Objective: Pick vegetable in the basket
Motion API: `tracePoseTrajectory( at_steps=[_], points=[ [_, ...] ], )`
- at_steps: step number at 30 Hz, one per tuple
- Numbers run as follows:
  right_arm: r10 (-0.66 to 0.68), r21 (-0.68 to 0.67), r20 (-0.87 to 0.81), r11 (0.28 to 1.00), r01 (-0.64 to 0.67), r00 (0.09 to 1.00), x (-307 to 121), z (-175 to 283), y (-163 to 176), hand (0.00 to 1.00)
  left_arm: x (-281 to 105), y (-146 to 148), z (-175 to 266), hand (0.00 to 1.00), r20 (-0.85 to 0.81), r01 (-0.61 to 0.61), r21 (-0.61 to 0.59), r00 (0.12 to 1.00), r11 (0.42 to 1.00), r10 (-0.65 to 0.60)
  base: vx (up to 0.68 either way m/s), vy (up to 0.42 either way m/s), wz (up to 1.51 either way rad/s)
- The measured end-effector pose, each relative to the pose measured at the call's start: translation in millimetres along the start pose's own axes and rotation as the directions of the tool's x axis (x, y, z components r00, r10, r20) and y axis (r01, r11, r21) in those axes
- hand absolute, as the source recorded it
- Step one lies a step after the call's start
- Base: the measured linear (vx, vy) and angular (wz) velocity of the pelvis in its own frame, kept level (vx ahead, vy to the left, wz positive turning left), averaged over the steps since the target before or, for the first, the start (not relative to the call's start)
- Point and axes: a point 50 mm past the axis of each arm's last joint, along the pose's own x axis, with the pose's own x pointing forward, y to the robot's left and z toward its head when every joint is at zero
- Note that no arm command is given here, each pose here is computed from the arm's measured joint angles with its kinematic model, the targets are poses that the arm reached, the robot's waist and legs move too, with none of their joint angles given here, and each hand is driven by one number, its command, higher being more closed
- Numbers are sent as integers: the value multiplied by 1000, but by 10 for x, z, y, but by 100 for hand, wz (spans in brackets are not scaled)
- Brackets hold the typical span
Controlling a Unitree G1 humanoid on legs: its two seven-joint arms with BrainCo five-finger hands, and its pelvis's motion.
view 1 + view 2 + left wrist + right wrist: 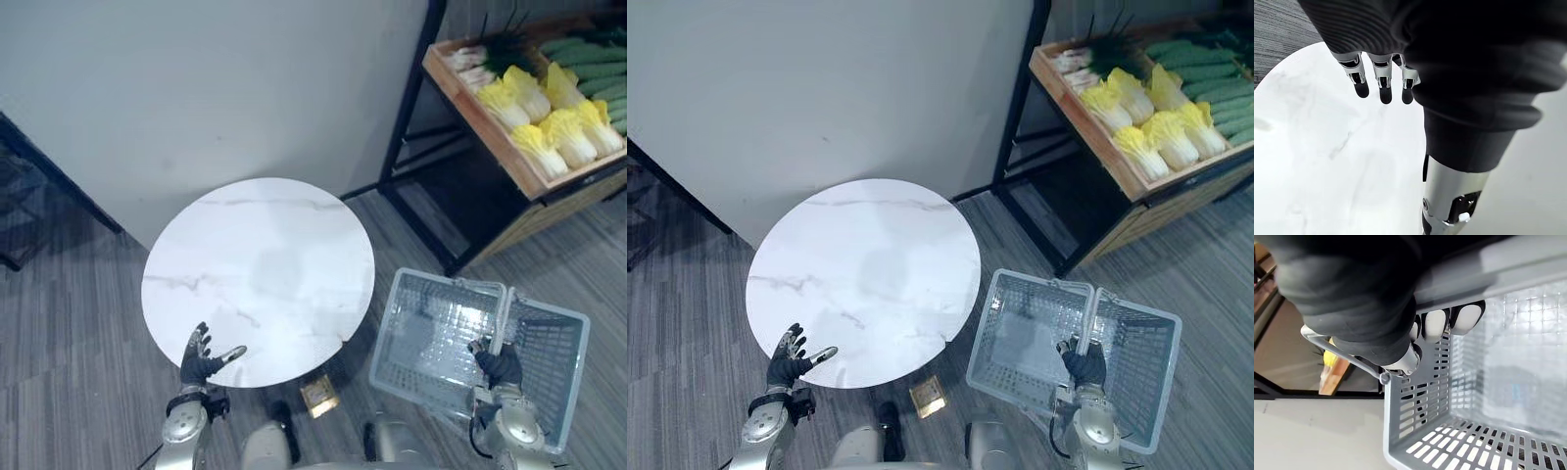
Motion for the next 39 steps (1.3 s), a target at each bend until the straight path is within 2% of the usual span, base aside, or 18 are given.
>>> tracePoseTrajectory(
  at_steps=[6, 9, 15, 21, 28, 32, 35, 39],
  points=[
    [-35, -11, 31, 999, 35, 999, 163, 114, -13, 100, -124, -192, -139, 0, -55, -2, -98, 998, 995, -4, -255, -229, -10],
    [-65, 5, 16, 998, 65, 998, 161, 85, -37, 100, -162, -194, -181, 0, -71, -11, -101, 998, 995, 4, -276, -203, 27],
    [-30, 53, 59, 998, 27, 998, 115, 184, 104, 100, -269, -120, -310, 0, -120, -41, -113, 992, 993, 27, -201, -12, -35],
    [-89, 103, 48, 991, 84, 995, 70, 167, 23, 100, -287, -151, -355, 0, -143, -43, -121, 989, 992, 25, -110, 112, -36],
    [-97, 120, 65, 989, 89, 993, 90, 221, 56, 100, -112, -190, -154, 0, -72, -41, -118, 997, 992, 32, -25, 63, -136],
    [-85, 117, 7, 990, 83, 996, 177, 98, 135, 100, 9, -153, -24, 0, -25, -40, -85, 999, 996, 38, 45, -48, -163],
    [-74, 107, -47, 991, 78, 996, 239, -3, 189, 100, 57, -132, -125, 0, -77, -37, -46, 996, 998, 33, 144, -187, -135],
    [-80, 86, -93, 992, 89, 992, 167, -128, 148, 100, 5, -335, -251, 0, -130, 47, -32, 990, 998, -51, 334, -168, -93]
  ],
)
